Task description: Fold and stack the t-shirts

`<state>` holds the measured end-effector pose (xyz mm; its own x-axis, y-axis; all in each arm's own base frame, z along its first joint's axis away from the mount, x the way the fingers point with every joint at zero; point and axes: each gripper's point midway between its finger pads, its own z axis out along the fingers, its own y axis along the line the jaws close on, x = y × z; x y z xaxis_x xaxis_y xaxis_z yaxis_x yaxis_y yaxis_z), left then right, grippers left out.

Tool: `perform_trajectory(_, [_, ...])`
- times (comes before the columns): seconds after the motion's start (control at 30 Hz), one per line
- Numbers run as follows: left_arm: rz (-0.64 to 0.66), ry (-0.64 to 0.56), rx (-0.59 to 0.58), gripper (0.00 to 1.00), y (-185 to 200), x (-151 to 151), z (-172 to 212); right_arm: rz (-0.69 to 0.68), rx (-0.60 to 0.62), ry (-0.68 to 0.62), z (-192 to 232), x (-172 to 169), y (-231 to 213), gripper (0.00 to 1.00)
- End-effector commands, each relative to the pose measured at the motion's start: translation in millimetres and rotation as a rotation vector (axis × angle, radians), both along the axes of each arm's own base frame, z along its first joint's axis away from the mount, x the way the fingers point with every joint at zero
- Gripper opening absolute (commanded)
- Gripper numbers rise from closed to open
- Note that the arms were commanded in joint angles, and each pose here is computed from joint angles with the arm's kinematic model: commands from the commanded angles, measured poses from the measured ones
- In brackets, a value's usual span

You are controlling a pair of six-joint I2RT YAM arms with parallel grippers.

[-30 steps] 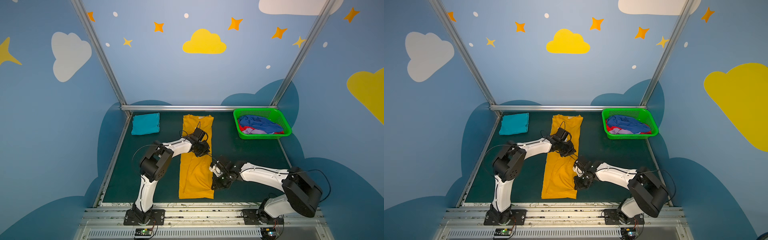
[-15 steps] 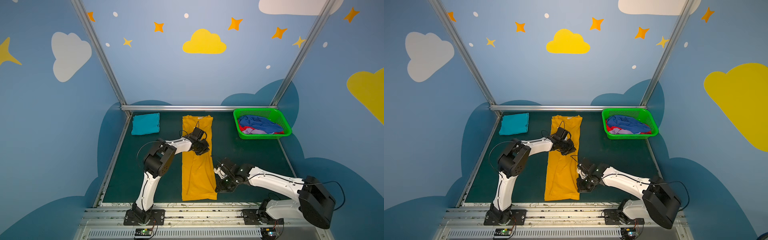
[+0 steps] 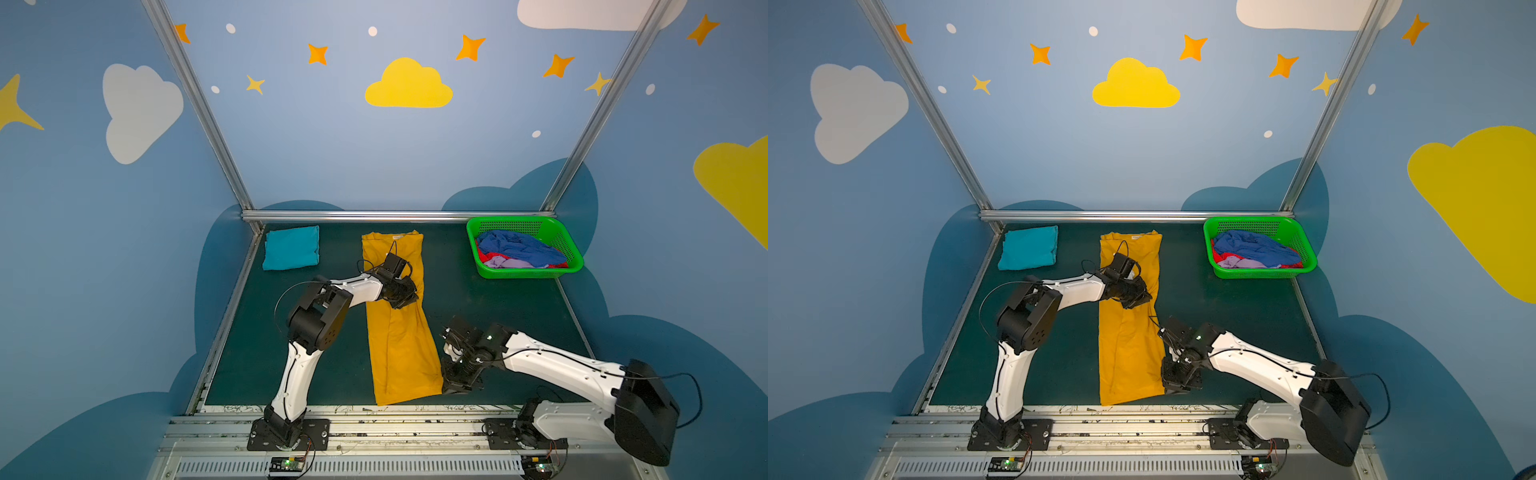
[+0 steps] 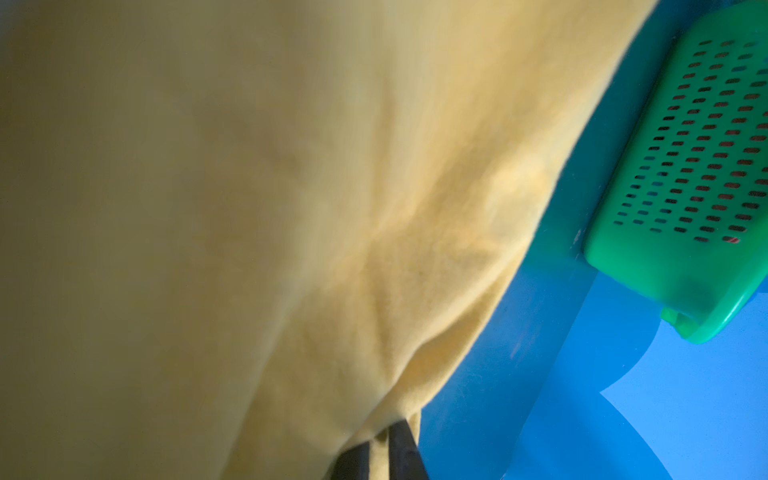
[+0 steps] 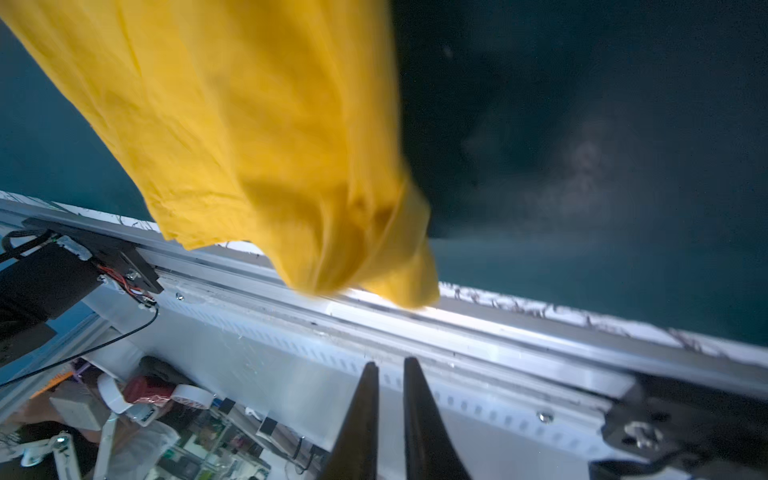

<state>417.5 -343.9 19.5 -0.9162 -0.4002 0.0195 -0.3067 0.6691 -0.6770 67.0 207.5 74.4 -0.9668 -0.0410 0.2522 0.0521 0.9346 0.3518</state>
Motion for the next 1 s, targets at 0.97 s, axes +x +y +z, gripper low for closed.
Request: perform_trajectory(0.97, [0.017, 0.095, 0.222, 0.15, 34, -16, -56, 0.031, 0.189, -0.138, -43, 92, 26, 0.0])
